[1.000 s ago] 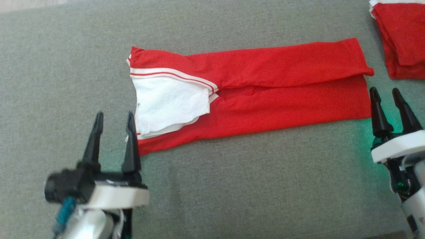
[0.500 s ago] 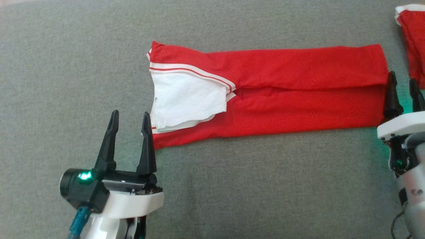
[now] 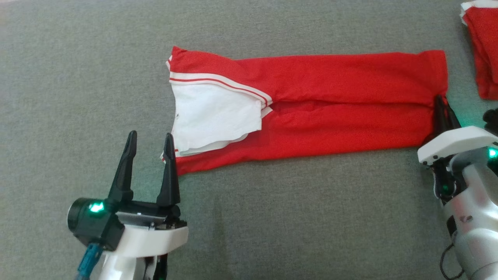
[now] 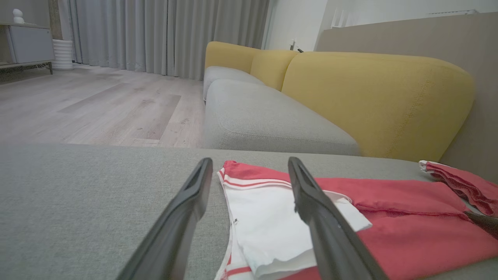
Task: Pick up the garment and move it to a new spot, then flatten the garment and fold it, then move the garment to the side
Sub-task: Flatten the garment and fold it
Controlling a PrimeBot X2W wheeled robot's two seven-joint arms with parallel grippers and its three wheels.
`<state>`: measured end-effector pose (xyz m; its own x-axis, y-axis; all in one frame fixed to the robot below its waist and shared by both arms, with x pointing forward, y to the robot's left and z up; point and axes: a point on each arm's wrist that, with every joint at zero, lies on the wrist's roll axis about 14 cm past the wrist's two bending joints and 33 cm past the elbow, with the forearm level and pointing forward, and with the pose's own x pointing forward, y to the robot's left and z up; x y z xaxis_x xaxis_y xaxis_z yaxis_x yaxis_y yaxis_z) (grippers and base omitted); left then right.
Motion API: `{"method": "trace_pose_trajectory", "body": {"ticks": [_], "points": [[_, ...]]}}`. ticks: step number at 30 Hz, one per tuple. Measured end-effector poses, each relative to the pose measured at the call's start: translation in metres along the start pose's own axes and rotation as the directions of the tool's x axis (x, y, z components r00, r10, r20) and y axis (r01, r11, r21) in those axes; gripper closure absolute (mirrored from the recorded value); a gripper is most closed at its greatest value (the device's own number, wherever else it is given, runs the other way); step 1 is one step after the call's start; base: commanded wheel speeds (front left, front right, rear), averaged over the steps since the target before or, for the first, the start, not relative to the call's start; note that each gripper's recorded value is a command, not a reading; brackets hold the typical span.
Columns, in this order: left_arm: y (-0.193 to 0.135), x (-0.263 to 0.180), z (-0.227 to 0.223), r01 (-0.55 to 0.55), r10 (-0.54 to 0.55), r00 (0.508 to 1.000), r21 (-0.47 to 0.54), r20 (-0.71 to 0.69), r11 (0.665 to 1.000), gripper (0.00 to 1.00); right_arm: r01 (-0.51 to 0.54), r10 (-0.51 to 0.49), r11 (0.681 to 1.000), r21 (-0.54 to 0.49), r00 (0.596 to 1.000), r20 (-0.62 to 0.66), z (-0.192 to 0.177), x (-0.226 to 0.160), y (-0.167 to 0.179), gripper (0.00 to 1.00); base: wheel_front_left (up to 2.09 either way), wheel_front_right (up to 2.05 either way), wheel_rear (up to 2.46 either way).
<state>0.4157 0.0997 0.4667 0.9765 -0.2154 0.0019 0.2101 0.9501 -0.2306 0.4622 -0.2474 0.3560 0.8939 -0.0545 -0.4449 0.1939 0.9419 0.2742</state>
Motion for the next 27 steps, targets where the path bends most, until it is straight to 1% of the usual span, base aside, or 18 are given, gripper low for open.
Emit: {"method": "trace_pose_trajectory", "body": {"ticks": [5,9,11,16,19,22,27], "points": [[0.0,0.004,-0.002,0.005,-0.005,1.0,0.004,0.0,1.0,0.0,-0.021,0.021,1.0,-0.007,0.999,0.027,0.005,0.0,0.004,1.0,0.0,0.0,0.0],[-0.003,0.006,-0.004,0.023,-0.023,1.0,0.004,-0.003,1.0,0.0,-0.031,0.033,0.999,-0.018,0.995,0.09,0.026,-0.001,0.002,1.0,0.0,0.0,0.0],[-0.005,0.008,-0.004,0.028,-0.028,1.0,0.003,-0.004,1.0,0.0,-0.026,0.032,0.998,-0.05,0.99,0.135,0.044,-0.003,-0.007,1.0,0.0,0.0,0.0],[-0.008,0.009,-0.004,0.04,-0.04,0.999,0.006,-0.002,0.999,0.0,0.046,-0.012,0.99,-0.137,0.971,0.237,0.103,-0.015,-0.049,1.0,0.0,0.0,0.0],[-0.009,0.01,-0.003,0.044,-0.044,0.999,0.004,0.001,0.999,0.0,0.065,-0.012,0.982,-0.178,0.959,0.285,0.136,-0.023,-0.059,1.0,0.0,0.0,0.0],[-0.01,0.009,-0.003,0.046,-0.046,0.999,0.005,0.002,0.999,0.0,0.026,0.042,0.978,-0.208,0.948,0.315,0.16,-0.026,-0.041,1.0,0.0,0.0,0.0],[-0.009,0.009,-0.004,0.04,-0.04,0.999,-0.004,-0.003,0.999,0.0,-0.108,0.198,0.964,-0.241,0.9,0.389,0.193,-0.035,0.022,1.0,0.0,0.0,0.0]]}}
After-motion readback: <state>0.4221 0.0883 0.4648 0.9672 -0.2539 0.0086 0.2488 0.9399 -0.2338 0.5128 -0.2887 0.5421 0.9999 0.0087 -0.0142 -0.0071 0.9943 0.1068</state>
